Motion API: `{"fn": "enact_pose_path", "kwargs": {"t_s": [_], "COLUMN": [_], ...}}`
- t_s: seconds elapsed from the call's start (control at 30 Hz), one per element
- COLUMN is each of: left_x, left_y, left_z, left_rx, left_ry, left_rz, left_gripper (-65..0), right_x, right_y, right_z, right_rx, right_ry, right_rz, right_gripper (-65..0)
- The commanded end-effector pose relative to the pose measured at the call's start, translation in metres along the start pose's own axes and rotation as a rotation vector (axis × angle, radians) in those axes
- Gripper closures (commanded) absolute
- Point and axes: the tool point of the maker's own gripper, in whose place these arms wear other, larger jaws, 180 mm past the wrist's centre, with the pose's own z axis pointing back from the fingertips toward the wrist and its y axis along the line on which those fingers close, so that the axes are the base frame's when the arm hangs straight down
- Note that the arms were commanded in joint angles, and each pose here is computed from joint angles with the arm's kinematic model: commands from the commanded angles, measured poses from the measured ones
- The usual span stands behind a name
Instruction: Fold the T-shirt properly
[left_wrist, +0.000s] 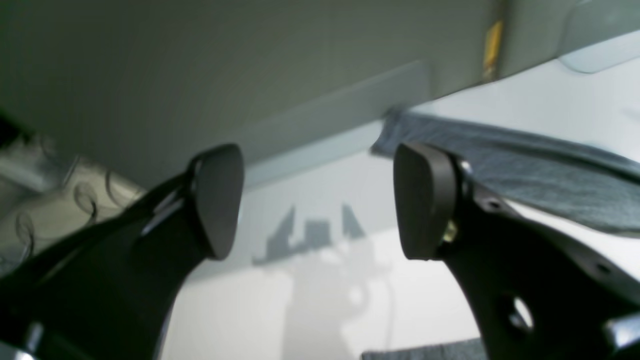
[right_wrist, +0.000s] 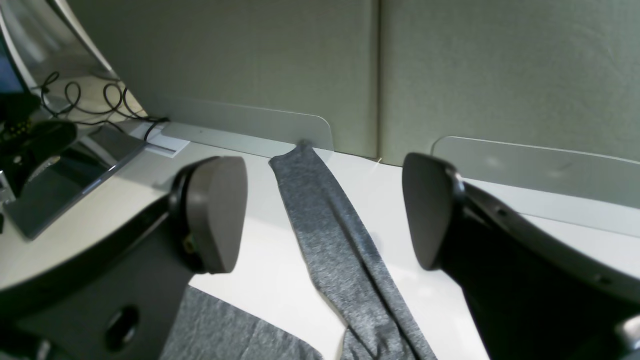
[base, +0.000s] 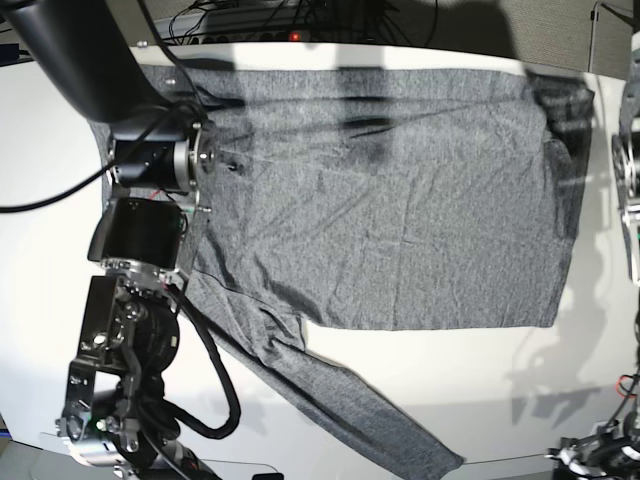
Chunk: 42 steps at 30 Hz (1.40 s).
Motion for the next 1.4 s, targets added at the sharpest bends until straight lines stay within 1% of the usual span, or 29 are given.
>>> {"fn": "enact_pose_path", "kwargs": {"t_s": [0.0,0.03,0.1,0.2,0.27,0.37,0.43,0.53,0.67,0.77,0.87,0.9,1.0,1.07,1.2,1.3,1.37], "left_x": [0.023,0.014,-0.006,-0.045,-0.076,-0.124,-0.155,-0.186,-0.212,-0.226,-0.231,-0.232,-0.236,-0.238,-0.246,-0.256,-0.262], "left_y": [0.016,0.02,0.019,0.009,0.005,-0.003,-0.008,-0.013,-0.023,-0.031,-0.034,-0.034,-0.033,-0.033,-0.042,-0.05,-0.052], "left_z": [0.0,-0.005,-0.013,-0.022,-0.024,-0.024,-0.021,-0.015,-0.007,-0.002,0.001,0.001,0.006,0.011,0.016,0.019,0.022], "left_rx": [0.023,0.02,-0.021,-0.108,-0.13,-0.141,-0.14,-0.131,-0.14,-0.15,-0.147,-0.148,-0.17,-0.199,-0.24,-0.25,-0.253], "left_ry": [-0.047,-0.017,0.049,0.157,0.227,0.307,0.339,0.329,0.333,0.322,0.282,0.274,0.247,0.237,0.266,0.33,0.367], "left_rz": [0.02,0.037,0.055,0.087,0.13,0.205,0.235,0.253,0.262,0.269,0.276,0.256,0.145,0.127,0.181,0.258,0.291], "left_gripper": [-45.1,-45.1,-45.1,-45.1,-45.1,-45.1,-45.1,-45.1,-45.1,-45.1,-45.1,-45.1,-45.1,-45.1,-45.1,-45.1,-45.1], "right_x": [0.028,0.024,0.014,-0.013,-0.029,-0.047,-0.063,-0.093,-0.137,-0.165,-0.186,-0.19,-0.198,-0.199,-0.194,-0.183,-0.174], "right_y": [0.003,0.002,0.001,0.001,-0.001,-0.008,-0.014,-0.021,-0.03,-0.03,-0.025,-0.022,-0.011,-0.005,0.003,0.006,0.008], "right_z": [0.003,0.003,0.002,0.004,0.008,0.013,0.019,0.03,0.047,0.058,0.065,0.067,0.072,0.076,0.084,0.089,0.092], "right_rx": [0.009,0.007,0.006,0.006,0.003,0.003,0.006,0.012,-0.004,-0.007,0.001,0.013,0.049,0.072,0.09,0.087,0.085], "right_ry": [-0.067,-0.049,0.004,0.151,0.224,0.275,0.309,0.367,0.461,0.518,0.557,0.561,0.564,0.567,0.57,0.562,0.549], "right_rz": [0.02,0.021,0.021,0.02,0.023,0.063,0.074,0.054,0.035,0.018,0.0,-0.011,-0.031,-0.028,-0.011,0.024,0.051], "right_gripper": [-47.5,-47.5,-47.5,-47.5,-47.5,-47.5,-47.5,-47.5,-47.5,-47.5,-47.5,-47.5,-47.5,-47.5,-47.5,-47.5,-47.5]}}
